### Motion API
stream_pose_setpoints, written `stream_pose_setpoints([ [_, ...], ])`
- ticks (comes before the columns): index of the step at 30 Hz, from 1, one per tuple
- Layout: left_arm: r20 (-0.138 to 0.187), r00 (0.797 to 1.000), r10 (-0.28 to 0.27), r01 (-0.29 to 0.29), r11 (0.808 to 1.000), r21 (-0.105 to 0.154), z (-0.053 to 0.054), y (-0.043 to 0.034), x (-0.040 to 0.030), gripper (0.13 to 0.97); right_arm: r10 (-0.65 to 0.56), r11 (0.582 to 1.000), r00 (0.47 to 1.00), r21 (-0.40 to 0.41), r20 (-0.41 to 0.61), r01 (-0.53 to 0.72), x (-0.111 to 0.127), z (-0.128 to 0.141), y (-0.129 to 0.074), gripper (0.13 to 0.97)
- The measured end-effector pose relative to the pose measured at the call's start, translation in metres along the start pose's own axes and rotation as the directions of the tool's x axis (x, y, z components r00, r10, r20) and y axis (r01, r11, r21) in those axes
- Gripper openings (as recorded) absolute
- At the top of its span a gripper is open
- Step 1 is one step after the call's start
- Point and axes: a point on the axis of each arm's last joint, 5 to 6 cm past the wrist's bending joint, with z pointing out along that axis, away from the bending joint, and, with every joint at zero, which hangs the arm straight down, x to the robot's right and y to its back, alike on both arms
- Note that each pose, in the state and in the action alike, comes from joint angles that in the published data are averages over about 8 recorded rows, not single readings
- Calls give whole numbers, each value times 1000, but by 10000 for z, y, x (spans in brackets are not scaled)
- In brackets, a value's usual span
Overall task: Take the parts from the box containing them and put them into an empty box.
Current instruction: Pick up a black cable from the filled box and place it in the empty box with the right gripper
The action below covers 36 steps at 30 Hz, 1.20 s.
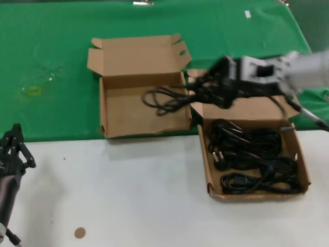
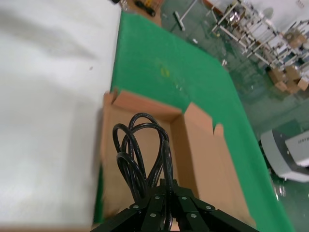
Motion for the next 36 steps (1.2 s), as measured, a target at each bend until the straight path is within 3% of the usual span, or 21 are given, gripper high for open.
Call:
stream_pose_setpoints([
  [7, 0, 1000, 0, 0, 1000, 0, 0, 0, 0, 144, 2, 999, 1000, 40, -14, -1, 125, 513, -280, 166],
  [17, 0, 1000, 0, 0, 1000, 0, 0, 0, 0, 144, 17, 999, 1000, 46, -23, -16, 195, 1098, -443, 166],
  [26, 0, 1000, 0, 0, 1000, 0, 0, 0, 0, 144, 34, 998, 999, 45, -32, -32, 229, 1363, -500, 165],
  [36, 0, 1000, 0, 0, 1000, 0, 0, 0, 0, 144, 43, 999, 998, 10, -36, -42, 226, 1494, -429, 182],
])
